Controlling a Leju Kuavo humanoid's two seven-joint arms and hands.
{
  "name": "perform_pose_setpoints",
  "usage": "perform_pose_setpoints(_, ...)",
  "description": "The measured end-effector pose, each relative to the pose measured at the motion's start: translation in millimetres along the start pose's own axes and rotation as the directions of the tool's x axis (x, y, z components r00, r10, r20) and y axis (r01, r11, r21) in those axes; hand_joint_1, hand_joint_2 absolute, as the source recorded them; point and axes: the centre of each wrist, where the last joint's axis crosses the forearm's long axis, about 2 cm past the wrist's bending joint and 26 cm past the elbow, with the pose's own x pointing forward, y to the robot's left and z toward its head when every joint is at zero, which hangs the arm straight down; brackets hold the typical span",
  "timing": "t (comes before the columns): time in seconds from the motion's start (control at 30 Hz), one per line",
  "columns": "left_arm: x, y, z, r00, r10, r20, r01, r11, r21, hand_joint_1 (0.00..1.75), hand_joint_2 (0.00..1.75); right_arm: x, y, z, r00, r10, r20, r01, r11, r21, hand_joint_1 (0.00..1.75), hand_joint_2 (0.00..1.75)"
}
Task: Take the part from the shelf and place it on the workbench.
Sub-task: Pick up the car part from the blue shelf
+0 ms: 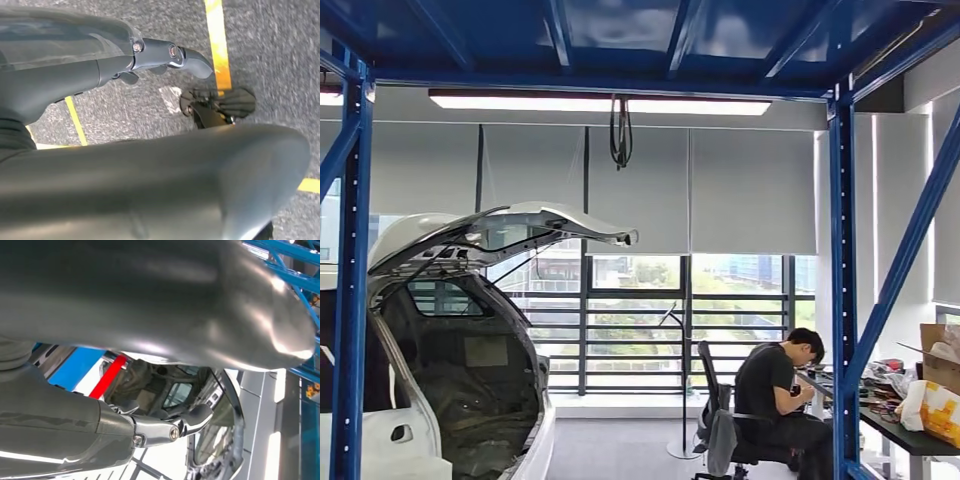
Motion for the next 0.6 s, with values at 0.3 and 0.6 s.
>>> perform_pose_setpoints(0.3,-1.1,-2.4,0.4,1.000,0.001,-0.003,-0.001,1.000,-0.004,0.00,0.00,-0.7,0.5,4.3,1.000,-0.008,-0.025,0.008,1.000,-0.010,0.00,0.00)
perform_pose_setpoints(0.6,1.5,-3.3,-0.5,1.000,-0.002,0.008,0.002,1.000,-0.009,0.00,0.00,0.4,-0.6,4.3,1.000,-0.007,-0.023,0.006,1.000,-0.007,0.00,0.00)
